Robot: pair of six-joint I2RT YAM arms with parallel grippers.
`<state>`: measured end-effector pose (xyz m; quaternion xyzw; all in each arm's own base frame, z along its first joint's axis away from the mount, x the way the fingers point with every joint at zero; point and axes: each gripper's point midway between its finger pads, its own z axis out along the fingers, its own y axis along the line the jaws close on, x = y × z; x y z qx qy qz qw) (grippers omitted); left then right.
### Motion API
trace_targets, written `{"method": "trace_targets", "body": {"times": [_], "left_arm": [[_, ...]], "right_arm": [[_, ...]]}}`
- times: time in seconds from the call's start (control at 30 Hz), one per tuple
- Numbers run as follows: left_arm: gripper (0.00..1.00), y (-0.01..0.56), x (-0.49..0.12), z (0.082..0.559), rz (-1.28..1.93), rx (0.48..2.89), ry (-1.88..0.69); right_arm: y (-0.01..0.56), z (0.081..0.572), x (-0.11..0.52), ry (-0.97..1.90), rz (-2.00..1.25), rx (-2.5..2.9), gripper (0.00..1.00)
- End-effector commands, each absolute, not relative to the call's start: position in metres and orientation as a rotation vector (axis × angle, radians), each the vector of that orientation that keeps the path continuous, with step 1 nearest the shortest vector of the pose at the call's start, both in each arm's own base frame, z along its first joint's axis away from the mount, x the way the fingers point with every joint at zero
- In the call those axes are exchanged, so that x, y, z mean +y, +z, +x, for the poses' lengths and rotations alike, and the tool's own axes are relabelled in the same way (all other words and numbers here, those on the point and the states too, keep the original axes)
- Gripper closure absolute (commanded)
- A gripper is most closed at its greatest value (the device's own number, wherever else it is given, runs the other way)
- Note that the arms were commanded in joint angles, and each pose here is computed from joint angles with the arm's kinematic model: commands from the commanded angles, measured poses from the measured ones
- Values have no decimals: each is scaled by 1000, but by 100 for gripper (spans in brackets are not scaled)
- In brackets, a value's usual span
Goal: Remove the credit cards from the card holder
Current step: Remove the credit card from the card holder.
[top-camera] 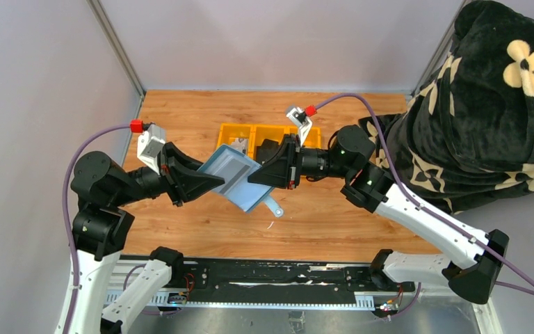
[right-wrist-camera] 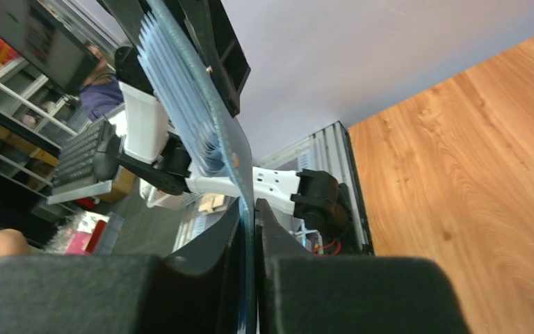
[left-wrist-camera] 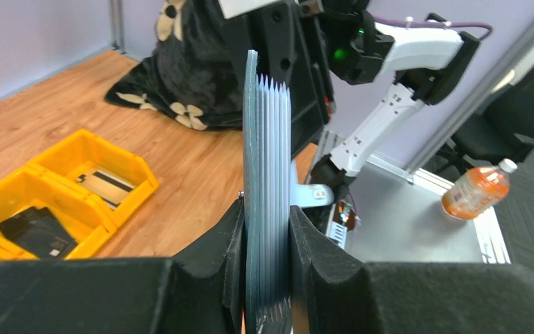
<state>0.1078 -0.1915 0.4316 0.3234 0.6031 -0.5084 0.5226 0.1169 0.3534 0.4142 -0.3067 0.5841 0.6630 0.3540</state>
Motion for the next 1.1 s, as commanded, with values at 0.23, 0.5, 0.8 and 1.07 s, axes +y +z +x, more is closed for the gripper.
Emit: {"method": "trace_targets", "body": {"times": [0.23,0.5,0.8,1.07], "left_arm": [[64,418,-193,122,756,1484,-1197],[62,416,-191,117,779,1483,-1177],[69,411,-184,121,763,1488,-1093],[70,415,-189,118,740,1471,-1173]], "right_arm": [[415,118,357,1652,-804,1556,100],[415,118,355,1644,-797,1564,100],[428,107,352,1703,-825,1503,100],[432,90,356,1760,-892,1453,100]]}}
